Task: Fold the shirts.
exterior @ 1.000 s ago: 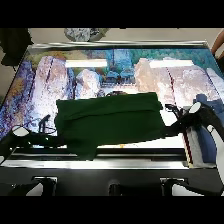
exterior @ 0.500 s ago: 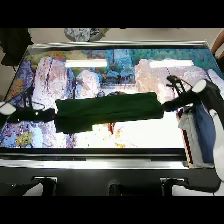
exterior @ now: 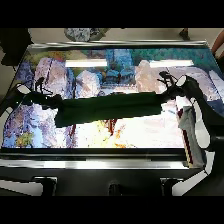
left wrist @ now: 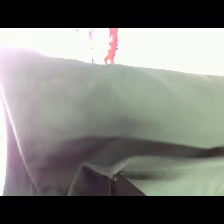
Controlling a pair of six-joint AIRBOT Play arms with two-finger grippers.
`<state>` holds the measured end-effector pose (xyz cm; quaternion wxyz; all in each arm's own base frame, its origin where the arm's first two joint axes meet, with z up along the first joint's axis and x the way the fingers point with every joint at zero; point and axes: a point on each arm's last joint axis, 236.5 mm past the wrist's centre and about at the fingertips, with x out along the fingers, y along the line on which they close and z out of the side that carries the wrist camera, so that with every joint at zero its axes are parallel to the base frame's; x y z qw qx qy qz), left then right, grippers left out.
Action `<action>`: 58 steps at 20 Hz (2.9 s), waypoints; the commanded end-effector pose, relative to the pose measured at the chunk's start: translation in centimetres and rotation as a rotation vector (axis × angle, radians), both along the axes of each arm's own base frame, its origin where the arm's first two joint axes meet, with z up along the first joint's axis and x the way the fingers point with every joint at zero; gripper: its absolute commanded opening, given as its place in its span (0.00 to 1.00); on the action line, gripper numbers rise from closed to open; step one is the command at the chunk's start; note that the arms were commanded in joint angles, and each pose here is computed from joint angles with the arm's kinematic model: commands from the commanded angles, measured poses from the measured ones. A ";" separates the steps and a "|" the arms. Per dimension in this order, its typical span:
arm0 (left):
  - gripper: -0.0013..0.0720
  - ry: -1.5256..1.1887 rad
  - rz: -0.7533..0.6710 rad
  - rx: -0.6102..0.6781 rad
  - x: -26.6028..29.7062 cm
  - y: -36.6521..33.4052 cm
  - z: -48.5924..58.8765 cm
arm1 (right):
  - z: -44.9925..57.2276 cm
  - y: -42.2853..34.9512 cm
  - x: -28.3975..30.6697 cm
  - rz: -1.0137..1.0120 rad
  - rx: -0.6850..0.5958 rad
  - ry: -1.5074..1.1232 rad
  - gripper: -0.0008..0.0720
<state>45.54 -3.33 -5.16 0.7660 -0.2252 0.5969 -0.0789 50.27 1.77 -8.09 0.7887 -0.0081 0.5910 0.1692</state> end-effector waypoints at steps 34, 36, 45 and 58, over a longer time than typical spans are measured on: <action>0.05 -0.079 -0.164 -0.471 -2.7 -32.9 3.3 | 25.9 10.9 -10.5 0.225 0.371 -0.221 0.07; 0.05 -0.051 -0.127 -0.548 -2.7 -34.6 3.3 | 27.3 11.4 -12.2 0.223 0.366 -0.216 0.07; 0.05 -0.008 -0.208 -0.682 -5.1 -42.0 3.1 | 29.4 9.9 -12.2 0.141 0.303 -0.299 0.08; 0.05 -0.638 0.001 -0.041 0.0 -2.1 27.3 | 20.0 32.6 -6.0 0.211 0.675 -0.198 0.08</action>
